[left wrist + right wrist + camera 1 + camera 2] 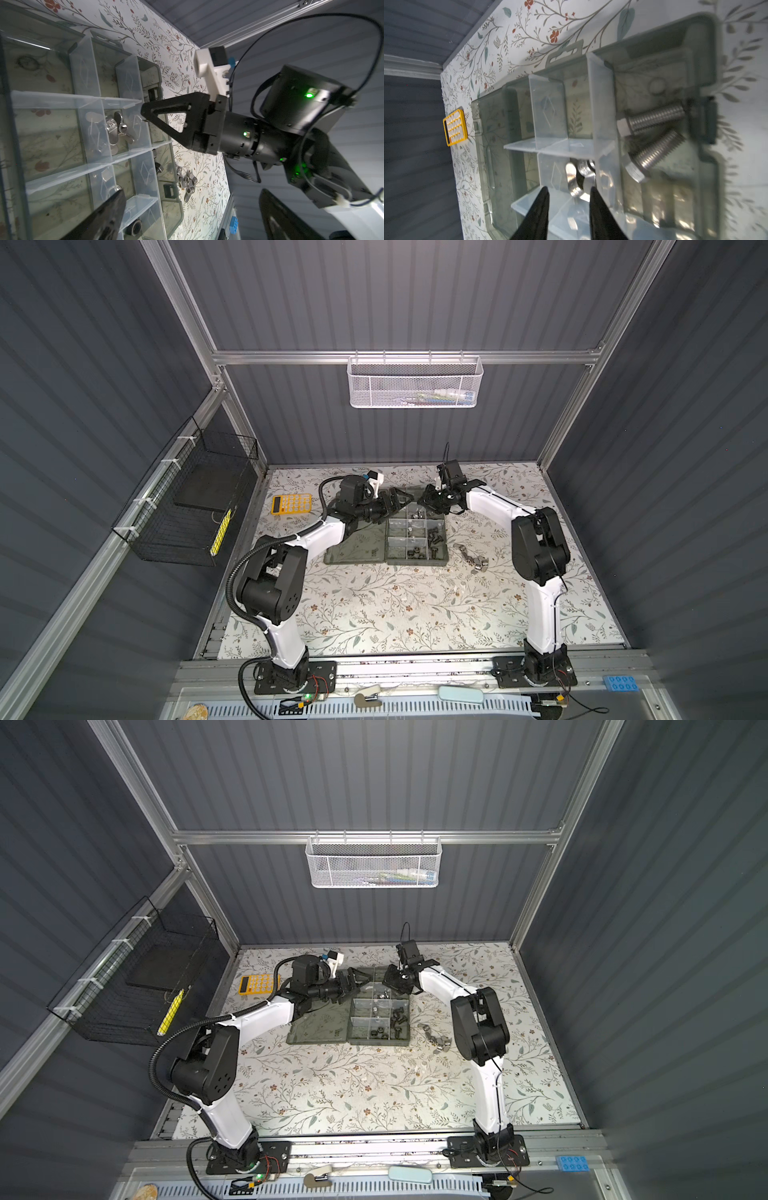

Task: Sort the screws and nuts into containers
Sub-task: 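Move the empty right gripper back over the wing nut pile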

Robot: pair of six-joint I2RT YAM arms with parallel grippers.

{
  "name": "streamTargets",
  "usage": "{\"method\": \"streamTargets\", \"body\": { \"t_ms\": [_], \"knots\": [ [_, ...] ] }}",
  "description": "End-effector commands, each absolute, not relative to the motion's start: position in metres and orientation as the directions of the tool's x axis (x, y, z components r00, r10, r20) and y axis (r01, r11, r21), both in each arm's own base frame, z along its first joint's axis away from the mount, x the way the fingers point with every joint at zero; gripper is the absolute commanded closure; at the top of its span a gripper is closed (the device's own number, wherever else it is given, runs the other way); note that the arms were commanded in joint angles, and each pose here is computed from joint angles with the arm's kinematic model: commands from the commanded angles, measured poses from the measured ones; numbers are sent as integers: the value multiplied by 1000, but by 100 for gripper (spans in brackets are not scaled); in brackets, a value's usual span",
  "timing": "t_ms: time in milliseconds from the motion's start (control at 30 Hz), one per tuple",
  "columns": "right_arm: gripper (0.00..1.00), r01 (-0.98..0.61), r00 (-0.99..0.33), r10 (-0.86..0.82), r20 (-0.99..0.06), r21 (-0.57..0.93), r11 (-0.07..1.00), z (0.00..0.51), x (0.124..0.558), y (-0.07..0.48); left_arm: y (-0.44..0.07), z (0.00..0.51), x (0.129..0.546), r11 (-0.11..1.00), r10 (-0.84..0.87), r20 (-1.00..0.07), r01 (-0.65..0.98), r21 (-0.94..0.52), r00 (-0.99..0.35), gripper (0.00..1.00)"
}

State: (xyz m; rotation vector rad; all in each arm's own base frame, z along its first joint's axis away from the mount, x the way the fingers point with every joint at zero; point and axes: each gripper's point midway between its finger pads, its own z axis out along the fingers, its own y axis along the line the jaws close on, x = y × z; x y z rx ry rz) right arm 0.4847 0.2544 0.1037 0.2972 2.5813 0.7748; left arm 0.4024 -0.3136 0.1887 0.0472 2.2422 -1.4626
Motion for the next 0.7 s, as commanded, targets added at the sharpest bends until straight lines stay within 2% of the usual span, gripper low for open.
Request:
{"method": "streamTargets", "body": {
  "t_ms": [0, 133, 300, 400, 533, 667],
  "knots": [
    [56, 37, -861, 283, -423, 504, 863, 134, 471, 235, -328, 189, 388, 452, -158, -426, 319, -833, -891, 0],
    [44, 62, -853, 267, -448, 421, 905, 133, 444, 199, -344, 191, 372, 455, -104, -449, 359, -815, -887, 0],
    [34, 118, -851, 272, -449, 341, 933, 126, 407, 152, -366, 191, 351, 444, -36, -470, 408, -798, -882, 0],
    [22, 160, -858, 276, -432, 285, 945, 114, 379, 124, -377, 189, 341, 434, -2, -473, 425, -795, -881, 0],
    [1, 223, -880, 279, -385, 183, 957, 92, 340, 87, -389, 181, 328, 447, 50, -479, 448, -774, -876, 0],
    [1, 274, -882, 306, -358, 140, 952, 75, 310, 61, -397, 177, 319, 454, 79, -484, 464, -761, -871, 0]
  ]
}}
